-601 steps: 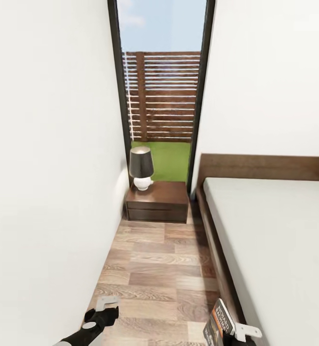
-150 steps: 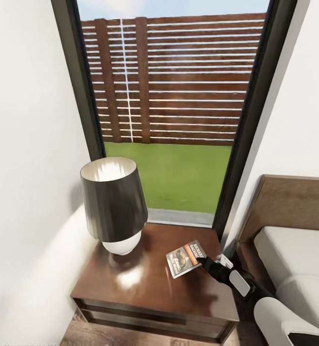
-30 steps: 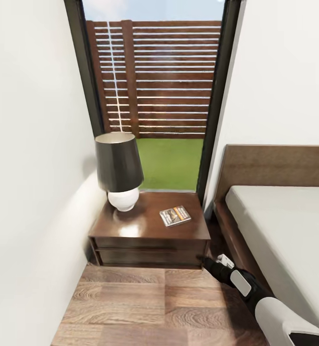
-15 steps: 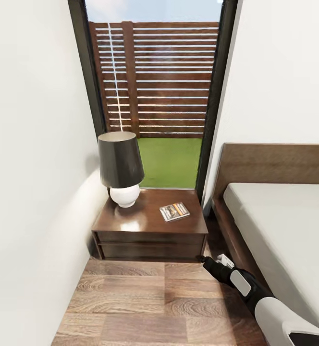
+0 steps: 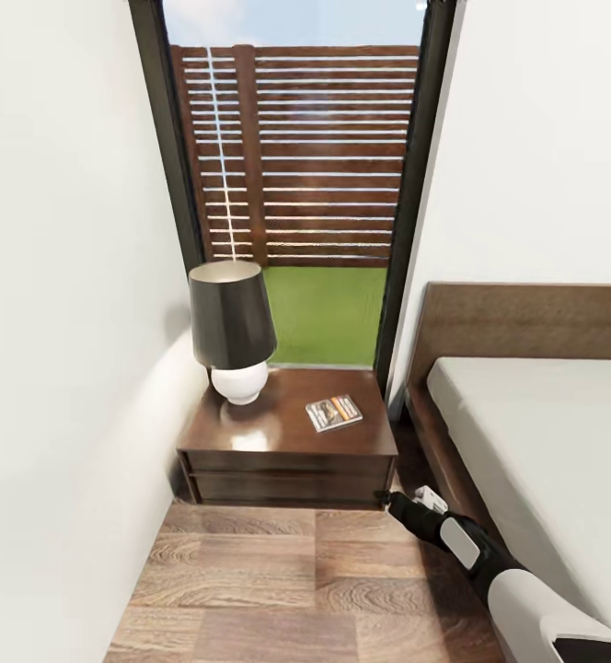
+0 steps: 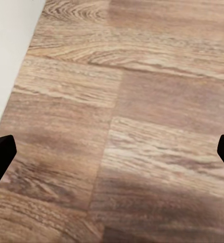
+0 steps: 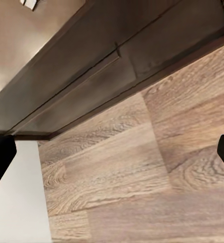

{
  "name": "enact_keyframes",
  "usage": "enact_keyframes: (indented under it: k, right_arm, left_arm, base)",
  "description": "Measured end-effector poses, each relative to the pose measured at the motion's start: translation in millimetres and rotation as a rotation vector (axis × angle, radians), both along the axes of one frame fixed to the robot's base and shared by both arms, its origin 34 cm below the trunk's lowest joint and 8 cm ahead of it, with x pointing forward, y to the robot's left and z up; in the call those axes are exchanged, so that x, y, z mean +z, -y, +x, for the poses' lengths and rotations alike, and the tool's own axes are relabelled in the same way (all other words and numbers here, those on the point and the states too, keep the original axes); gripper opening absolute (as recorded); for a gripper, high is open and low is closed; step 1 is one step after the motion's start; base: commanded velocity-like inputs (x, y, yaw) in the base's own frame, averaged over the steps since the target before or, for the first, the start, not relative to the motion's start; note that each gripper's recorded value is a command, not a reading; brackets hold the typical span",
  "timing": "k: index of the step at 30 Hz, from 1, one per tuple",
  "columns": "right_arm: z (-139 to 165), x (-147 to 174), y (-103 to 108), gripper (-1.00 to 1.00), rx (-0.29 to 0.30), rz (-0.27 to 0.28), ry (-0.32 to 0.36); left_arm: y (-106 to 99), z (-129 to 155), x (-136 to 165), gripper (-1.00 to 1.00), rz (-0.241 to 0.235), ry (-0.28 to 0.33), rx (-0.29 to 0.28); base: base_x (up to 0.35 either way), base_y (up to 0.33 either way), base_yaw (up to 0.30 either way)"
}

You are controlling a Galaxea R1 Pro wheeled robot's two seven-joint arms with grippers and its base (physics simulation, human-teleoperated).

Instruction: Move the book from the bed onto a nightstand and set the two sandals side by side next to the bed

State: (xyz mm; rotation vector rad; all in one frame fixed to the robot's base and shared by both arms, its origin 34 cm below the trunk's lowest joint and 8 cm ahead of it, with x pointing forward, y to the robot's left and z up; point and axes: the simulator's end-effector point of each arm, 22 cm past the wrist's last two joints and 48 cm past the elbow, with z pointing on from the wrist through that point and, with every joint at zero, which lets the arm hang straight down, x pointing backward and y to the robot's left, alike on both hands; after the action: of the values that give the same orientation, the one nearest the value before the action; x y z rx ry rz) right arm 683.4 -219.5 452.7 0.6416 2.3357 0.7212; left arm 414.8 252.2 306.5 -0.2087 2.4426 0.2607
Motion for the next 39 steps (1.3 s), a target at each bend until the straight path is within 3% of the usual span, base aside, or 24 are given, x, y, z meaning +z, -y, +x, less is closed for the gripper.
enact_keyframes:
  k: [5,6,9,13,14,17,21,22,32,39]
  right_arm:
    - [0,7,-2,1.00,0.057,-0.071,0.014]
    - [3,9,-1,1.00,0.092,-0.130,0.042]
    - [5,14,2,1.00,0.138,-0.217,0.081]
    - [4,16,10,1.00,0.178,-0.318,0.088]
    - [3,14,16,1.00,0.186,-0.372,0.080]
    - [3,15,35,1.00,0.183,-0.485,0.060]
    - [6,23,50,1.00,0.165,-0.563,0.060]
    - [6,24,60,1.00,0.148,-0.615,0.077]
    - [-36,6,74,1.00,0.185,-0.704,0.049]
    - [-54,6,71,1.00,0.213,-0.727,0.052]
  left_arm:
    - [0,2,10,1.00,0.000,-0.002,0.001]
    - [0,2,12,1.00,0.000,-0.003,0.001]
    - [0,3,18,1.00,0.000,-0.006,0.002]
    - [0,-1,23,1.00,0.000,-0.037,-0.003]
    - [1,-5,21,1.00,-0.001,-0.069,-0.007]
    - [2,-13,20,1.00,-0.002,-0.134,-0.017]
    - [3,-13,26,1.00,-0.006,-0.162,-0.022]
    - [4,-7,29,1.00,-0.009,-0.164,-0.026]
    - [7,11,52,1.00,-0.016,-0.170,-0.033]
    - [8,30,72,1.00,-0.024,-0.149,-0.032]
  base:
    - [0.000,0.000,0.000]
    - [0.000,0.000,0.000]
    - [0.000,0.000,0.000]
    - [0.000,0.000,0.000]
    - [0.000,0.000,0.000]
    - [0.000,0.000,0.000]
    - [0.000,0.000,0.000]
    - [0.000,0.000,0.000]
    - [0.000,0.000,0.000]
    - [0.000,0.000,0.000]
